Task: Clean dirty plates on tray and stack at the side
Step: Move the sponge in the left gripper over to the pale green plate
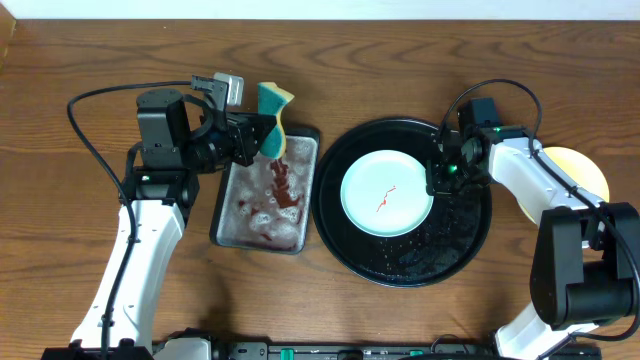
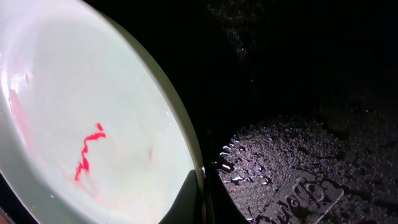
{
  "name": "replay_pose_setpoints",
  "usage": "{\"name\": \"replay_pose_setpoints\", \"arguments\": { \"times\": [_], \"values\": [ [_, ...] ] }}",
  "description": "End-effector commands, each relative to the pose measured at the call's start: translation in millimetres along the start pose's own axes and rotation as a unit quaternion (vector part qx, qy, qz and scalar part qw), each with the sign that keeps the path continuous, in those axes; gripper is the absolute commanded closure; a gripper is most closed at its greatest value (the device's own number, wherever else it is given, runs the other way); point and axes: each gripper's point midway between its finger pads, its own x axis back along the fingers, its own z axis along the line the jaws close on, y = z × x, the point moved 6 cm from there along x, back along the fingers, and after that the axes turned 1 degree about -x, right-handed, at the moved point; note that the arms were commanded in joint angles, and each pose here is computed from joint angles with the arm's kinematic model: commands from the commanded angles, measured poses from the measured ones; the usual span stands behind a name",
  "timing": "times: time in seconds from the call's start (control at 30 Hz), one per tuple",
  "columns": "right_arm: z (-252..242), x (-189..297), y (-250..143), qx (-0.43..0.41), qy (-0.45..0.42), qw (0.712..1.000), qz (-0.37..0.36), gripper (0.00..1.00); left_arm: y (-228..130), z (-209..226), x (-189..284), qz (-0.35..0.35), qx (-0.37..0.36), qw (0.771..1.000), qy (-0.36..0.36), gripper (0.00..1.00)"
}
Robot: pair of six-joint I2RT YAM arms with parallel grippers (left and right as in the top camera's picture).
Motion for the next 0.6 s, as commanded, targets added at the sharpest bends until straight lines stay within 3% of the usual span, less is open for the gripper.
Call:
{"name": "replay_pose_setpoints", "arguments": {
  "times": [0.0,0.27,0.43,0.57],
  "values": [
    [1.5,-1.9,-0.7,0.010,-0.006,1.000,0.001,0.99,-2.0,-0.2,2.9,0.009,0.013,1.000,0.011,0.93],
    [-6.8,-19.8,-9.7,0.012,-0.011,1.000,-0.008,0.99,-61.9,25.5,-15.6,0.142,0.069,0.973,0.166,0.93],
    [-14.3,-35.7,-23.3,0.010,-0.011,1.000,-0.007,0.99,-92.1,29.0,-34.8,0.210,0.053,0.952,0.217,0.93],
    [-17.3,-42.7,-30.4,0.010,-0.011,1.000,-0.006,0.99,-98.7,26.0,-41.9,0.223,0.022,0.942,0.251,0.92]
  ]
}}
